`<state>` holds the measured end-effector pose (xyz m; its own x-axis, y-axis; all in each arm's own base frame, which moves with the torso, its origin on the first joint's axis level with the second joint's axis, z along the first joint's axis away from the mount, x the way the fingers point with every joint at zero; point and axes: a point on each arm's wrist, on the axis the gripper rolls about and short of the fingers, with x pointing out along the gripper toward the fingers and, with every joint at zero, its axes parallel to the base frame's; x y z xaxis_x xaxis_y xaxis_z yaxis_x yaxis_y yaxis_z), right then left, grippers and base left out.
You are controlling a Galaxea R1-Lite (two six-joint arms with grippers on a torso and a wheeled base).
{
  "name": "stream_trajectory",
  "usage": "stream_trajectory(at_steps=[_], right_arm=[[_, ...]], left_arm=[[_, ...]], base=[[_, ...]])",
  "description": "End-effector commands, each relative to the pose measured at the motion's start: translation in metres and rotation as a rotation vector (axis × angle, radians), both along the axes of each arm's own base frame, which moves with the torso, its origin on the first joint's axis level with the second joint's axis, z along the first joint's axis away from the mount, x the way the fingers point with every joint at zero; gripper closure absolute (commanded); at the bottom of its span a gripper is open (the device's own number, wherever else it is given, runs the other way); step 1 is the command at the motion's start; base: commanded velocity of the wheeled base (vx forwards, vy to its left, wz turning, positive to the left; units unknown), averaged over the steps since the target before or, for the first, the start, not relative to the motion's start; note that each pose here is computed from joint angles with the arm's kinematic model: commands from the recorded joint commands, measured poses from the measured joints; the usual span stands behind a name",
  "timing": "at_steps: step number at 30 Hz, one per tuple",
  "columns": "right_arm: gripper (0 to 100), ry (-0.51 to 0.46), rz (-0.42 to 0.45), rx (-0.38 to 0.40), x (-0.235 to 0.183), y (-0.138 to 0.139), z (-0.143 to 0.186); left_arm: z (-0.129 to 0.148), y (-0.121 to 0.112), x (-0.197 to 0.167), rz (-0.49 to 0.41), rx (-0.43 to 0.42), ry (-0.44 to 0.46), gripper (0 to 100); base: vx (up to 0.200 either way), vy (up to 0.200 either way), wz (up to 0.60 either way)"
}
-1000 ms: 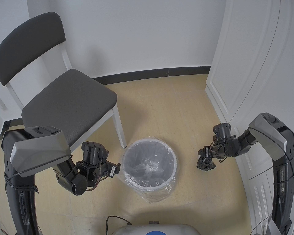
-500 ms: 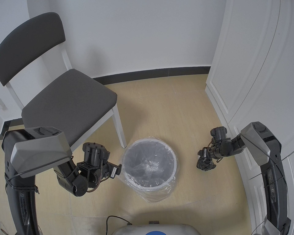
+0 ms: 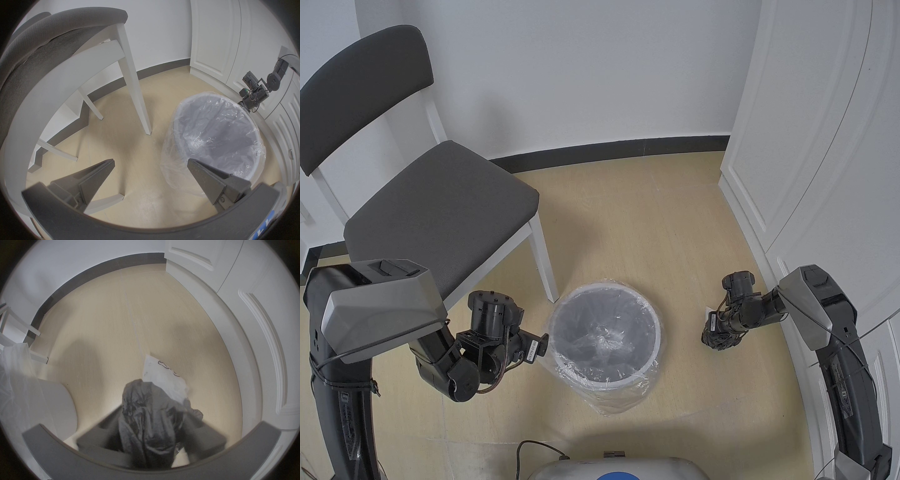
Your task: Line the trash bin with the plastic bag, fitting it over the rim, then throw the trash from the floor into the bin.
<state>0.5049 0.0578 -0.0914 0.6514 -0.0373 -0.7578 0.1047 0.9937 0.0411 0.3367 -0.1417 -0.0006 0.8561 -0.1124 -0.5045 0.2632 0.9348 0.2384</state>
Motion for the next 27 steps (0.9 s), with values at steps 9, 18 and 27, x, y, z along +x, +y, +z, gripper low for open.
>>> stream_trajectory(at_steps=[9, 18, 27], right_arm=[[100, -0.140, -0.009, 0.057, -0.019, 0.017, 0.085], [100, -0.370, 0.262, 0.101, -0.116, 0.085, 0.235], [100, -0.521, 0.541, 0.144, -0.215, 0.158, 0.265]], left_arm=[[0.009, 0.004, -0.007, 0.005, -0.020, -0.045, 0], [0.042, 0.004, -0.030, -0.002, -0.083, -0.094, 0], [0.096, 0.010, -0.088, -0.073, -0.199, -0.229, 0]], base=[[0.000, 0.000, 0.00], [0.000, 0.000, 0.00], [0.000, 0.000, 0.00]])
